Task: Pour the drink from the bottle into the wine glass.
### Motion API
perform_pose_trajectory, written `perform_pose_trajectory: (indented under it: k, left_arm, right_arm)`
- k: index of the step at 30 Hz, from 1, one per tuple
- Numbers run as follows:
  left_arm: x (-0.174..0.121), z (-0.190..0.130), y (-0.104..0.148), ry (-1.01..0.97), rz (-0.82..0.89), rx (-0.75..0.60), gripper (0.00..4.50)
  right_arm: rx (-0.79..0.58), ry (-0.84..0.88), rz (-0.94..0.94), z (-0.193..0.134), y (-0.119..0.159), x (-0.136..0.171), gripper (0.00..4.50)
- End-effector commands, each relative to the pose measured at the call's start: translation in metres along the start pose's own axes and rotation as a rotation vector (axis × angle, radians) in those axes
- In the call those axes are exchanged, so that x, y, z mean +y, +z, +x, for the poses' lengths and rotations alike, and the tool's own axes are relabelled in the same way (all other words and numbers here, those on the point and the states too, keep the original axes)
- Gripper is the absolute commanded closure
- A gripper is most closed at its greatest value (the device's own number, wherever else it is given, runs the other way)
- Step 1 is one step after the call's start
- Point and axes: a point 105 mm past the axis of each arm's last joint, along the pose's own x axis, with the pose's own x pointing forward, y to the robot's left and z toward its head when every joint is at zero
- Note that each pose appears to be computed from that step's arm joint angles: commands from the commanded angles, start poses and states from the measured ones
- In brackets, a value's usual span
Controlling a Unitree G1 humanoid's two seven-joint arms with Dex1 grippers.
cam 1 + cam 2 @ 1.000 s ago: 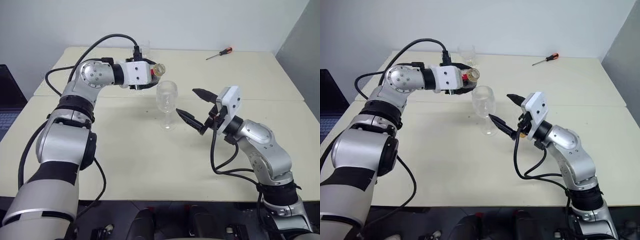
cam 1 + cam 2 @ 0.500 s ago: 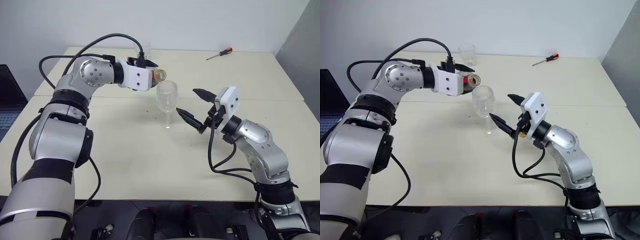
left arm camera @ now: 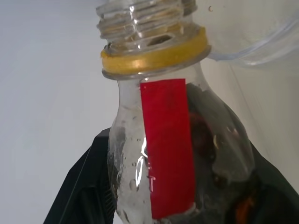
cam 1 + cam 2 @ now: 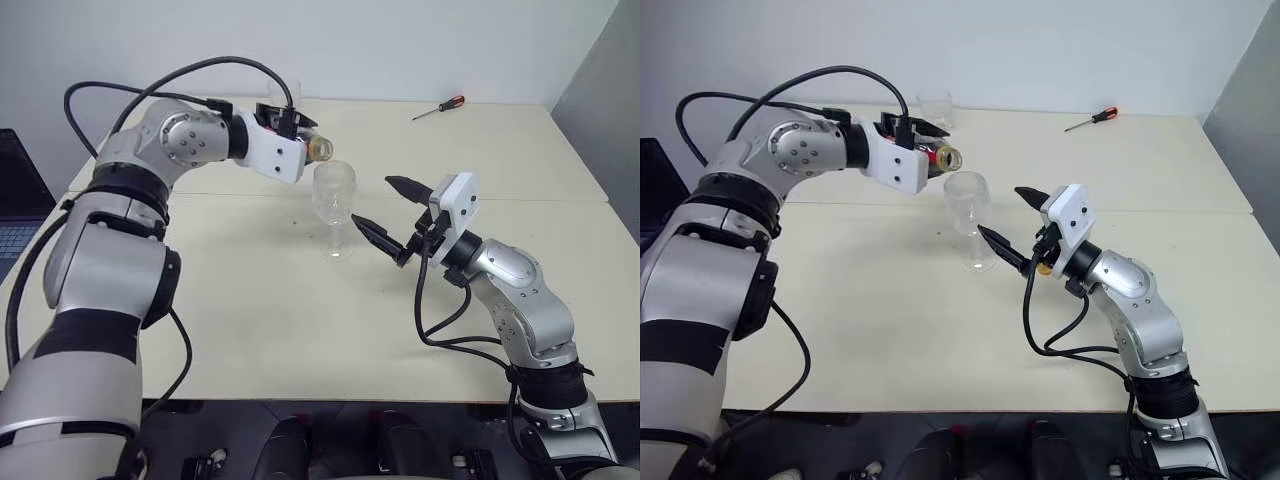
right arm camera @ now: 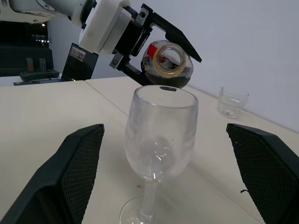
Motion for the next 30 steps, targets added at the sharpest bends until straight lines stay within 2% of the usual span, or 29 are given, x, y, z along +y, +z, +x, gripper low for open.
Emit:
perform_pose_trajectory:
  k: [1, 30]
  left_arm:
    - [0.0222, -0.0082, 0.0013, 0.055, 0.07, 0.011, 1.93]
    - [0.0309, -0.0102, -0.0071, 0.055, 0.244, 0.099, 1.93]
  right_arm:
    - [-0.049, -0.004, -0.039, 0.0014, 0.0132, -0.0004, 0.0]
    - [-0.046, -0.012, -0.041, -0.0001, 0.0115, -0.0014, 0.0]
